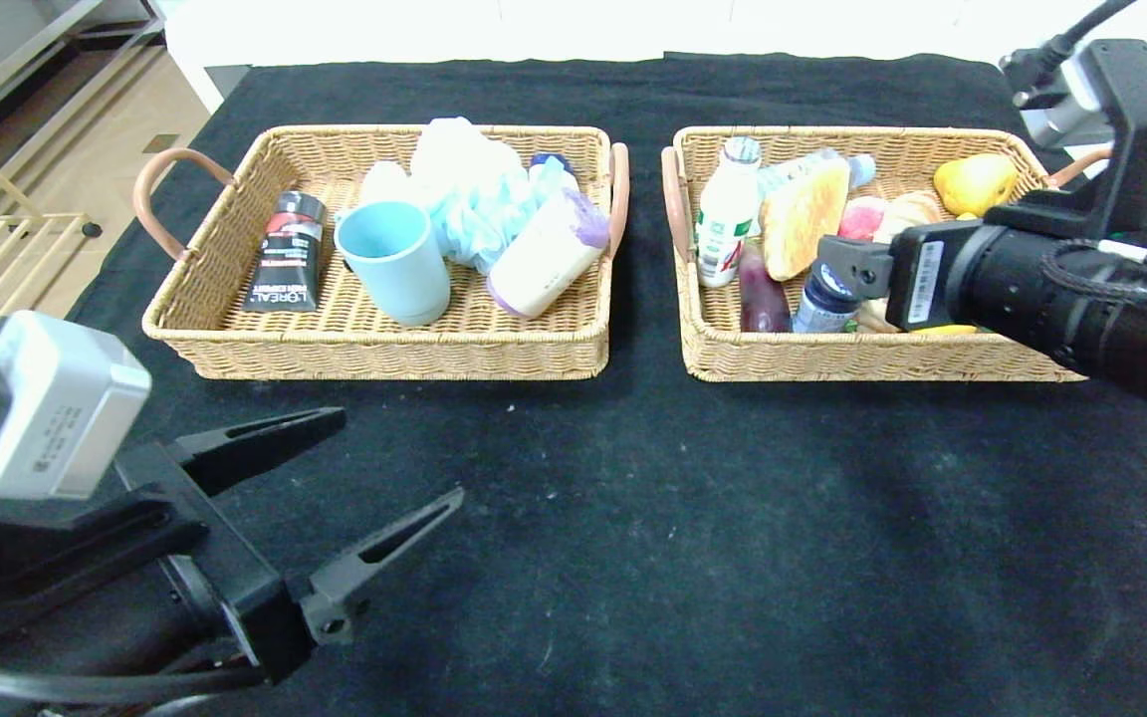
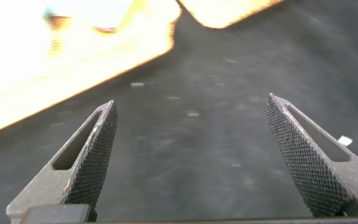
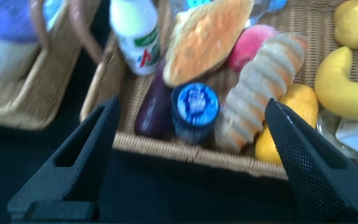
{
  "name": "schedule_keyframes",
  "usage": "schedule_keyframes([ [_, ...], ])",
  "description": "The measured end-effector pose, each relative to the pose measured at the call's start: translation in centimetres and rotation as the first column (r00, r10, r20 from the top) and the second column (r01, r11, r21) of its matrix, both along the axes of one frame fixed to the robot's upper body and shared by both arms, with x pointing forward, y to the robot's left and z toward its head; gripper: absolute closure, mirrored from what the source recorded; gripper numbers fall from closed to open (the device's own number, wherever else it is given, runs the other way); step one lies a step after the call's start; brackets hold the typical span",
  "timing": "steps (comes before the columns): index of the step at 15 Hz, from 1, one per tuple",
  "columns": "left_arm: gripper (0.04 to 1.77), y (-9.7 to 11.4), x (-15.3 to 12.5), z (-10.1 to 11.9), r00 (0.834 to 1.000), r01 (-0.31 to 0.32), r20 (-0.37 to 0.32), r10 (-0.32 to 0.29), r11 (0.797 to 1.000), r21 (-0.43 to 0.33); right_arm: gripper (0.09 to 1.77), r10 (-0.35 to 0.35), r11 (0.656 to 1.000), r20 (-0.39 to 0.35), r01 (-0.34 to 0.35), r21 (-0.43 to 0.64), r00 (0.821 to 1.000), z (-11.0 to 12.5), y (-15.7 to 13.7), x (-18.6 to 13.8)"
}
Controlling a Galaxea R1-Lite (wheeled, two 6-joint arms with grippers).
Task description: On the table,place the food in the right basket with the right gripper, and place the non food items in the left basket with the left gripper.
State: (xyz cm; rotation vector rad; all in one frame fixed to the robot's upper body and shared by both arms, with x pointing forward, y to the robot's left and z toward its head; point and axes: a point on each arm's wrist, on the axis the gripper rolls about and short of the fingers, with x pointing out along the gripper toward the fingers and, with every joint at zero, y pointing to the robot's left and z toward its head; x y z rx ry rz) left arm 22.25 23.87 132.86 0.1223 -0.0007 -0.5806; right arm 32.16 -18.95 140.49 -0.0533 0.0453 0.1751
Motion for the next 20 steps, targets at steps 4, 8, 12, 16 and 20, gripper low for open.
schedule_keyframes([
  [4,0.09,2.7,-1.5,-0.1,0.994,-0.094,-0.050,0.096,0.995,0.038,0.16,0.082,0.997,-0.003,-0.082,-0.003,0.997,-0.4,-3.6,-3.5],
  [8,0.09,5.3,-5.0,0.2,0.984,-0.162,-0.064,0.165,0.985,0.053,0.16,0.138,0.989,-0.082,-0.142,-0.042,0.987,-1.2,-7.8,-8.3],
  [12,0.09,7.8,-8.5,0.5,0.961,-0.273,-0.034,0.275,0.961,0.035,0.16,0.139,0.987,-0.135,-0.148,-0.057,0.981,-1.6,-11.4,-15.0],
  [16,0.09,9.4,-12.2,-0.1,0.923,-0.380,-0.049,0.382,0.924,0.048,0.16,0.003,0.995,-0.196,-0.023,-0.102,0.981,-3.2,-14.3,-20.8],
  [20,0.09,9.9,-14.9,0.7,0.891,-0.455,-0.002,0.455,0.891,0.014,0.16,-0.163,0.984,-0.211,0.143,-0.108,0.964,-4.5,-15.7,-25.3],
])
